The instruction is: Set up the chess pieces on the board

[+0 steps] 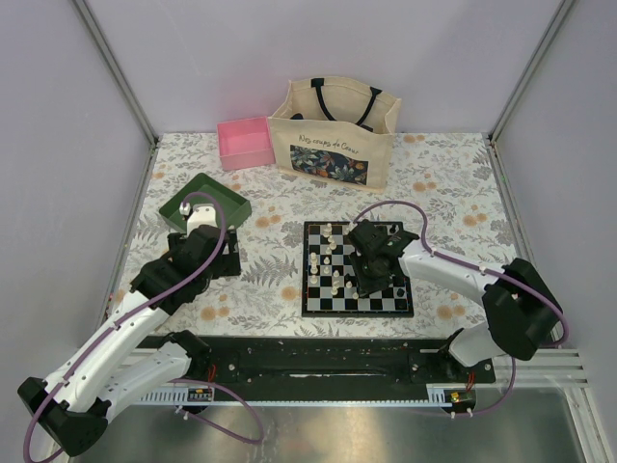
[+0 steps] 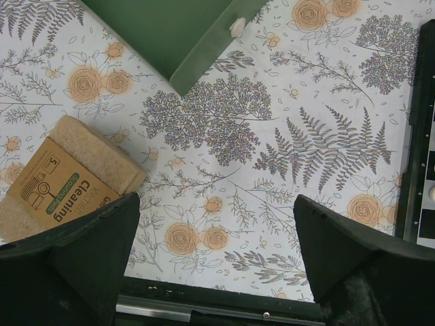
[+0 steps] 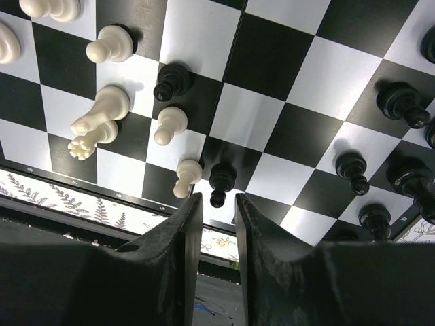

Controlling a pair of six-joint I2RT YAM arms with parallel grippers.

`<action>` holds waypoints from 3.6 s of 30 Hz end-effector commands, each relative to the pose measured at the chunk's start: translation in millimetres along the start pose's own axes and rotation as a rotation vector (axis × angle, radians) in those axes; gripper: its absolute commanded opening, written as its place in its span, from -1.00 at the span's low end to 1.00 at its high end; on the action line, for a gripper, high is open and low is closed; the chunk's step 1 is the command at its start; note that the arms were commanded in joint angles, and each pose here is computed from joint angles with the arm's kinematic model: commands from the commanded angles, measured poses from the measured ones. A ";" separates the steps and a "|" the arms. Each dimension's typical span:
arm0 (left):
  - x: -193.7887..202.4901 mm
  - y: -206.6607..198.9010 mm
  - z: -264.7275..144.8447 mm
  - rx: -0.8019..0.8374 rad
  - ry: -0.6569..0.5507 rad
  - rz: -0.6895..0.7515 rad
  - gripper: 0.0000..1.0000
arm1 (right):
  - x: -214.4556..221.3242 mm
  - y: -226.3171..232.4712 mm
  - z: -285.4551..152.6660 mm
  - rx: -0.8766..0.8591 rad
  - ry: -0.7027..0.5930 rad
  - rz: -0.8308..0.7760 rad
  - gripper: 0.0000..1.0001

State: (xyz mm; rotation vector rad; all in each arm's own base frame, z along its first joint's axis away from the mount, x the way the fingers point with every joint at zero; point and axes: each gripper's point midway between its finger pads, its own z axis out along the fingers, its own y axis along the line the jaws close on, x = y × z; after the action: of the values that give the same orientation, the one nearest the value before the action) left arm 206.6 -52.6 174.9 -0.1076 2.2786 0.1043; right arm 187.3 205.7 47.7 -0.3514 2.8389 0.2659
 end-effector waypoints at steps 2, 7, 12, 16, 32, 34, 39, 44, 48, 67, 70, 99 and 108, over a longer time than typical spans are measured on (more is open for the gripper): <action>-14.1 -4.8 -4.8 0.030 -0.039 -0.020 0.98 | -5.8 6.0 0.0 -0.002 -0.014 0.000 -0.37; -14.7 -5.0 -5.1 0.030 -0.041 -0.020 0.98 | -6.6 1.9 2.3 0.021 -0.013 -0.014 -0.50; -14.3 -4.7 -4.8 0.028 -0.041 -0.021 0.98 | -6.2 -8.2 -5.5 0.058 -0.044 -0.012 -0.61; -14.2 -5.0 -4.9 0.030 -0.040 -0.021 0.98 | 2.0 -22.2 -11.3 0.101 -0.060 0.002 -0.62; -13.7 -6.3 -4.5 0.035 -0.036 -0.020 0.98 | 8.6 -54.1 -12.8 0.183 -0.094 0.057 -0.62; -14.3 -6.6 -4.4 0.035 -0.037 -0.020 0.98 | 5.6 -57.1 -12.3 0.183 -0.101 0.066 -0.61; -13.1 -6.4 -3.4 0.031 -0.032 -0.016 0.98 | 1.6 -61.1 -11.3 0.169 -0.102 0.087 -0.61; -12.5 -6.1 -2.7 0.027 -0.028 -0.012 0.98 | 4.3 -62.0 -8.0 0.170 -0.088 0.087 -0.60; -13.2 -5.9 -3.1 0.027 -0.032 -0.014 0.98 | 8.0 -63.6 -4.9 0.173 -0.076 0.086 -0.58; -14.0 -5.9 -4.7 0.033 -0.037 -0.018 0.98 | -27.1 -15.4 -45.1 -0.039 -0.188 0.063 -0.15; -14.2 -5.6 -4.9 0.033 -0.040 -0.021 0.98 | -33.0 -5.6 -39.4 -0.053 -0.181 0.050 -0.14; -15.3 -4.8 -6.4 0.035 -0.048 -0.024 0.98 | -66.4 33.2 5.1 -0.062 -0.128 0.039 -0.12; -16.1 -4.8 -7.1 0.038 -0.052 -0.029 0.98 | -69.8 33.2 9.7 -0.047 -0.121 0.038 -0.13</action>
State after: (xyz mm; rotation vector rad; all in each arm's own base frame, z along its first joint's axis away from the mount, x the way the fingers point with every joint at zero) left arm 206.2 -52.4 176.0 -0.1105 2.2740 0.0987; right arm 238.0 240.4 56.5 -0.2827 2.7524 0.3171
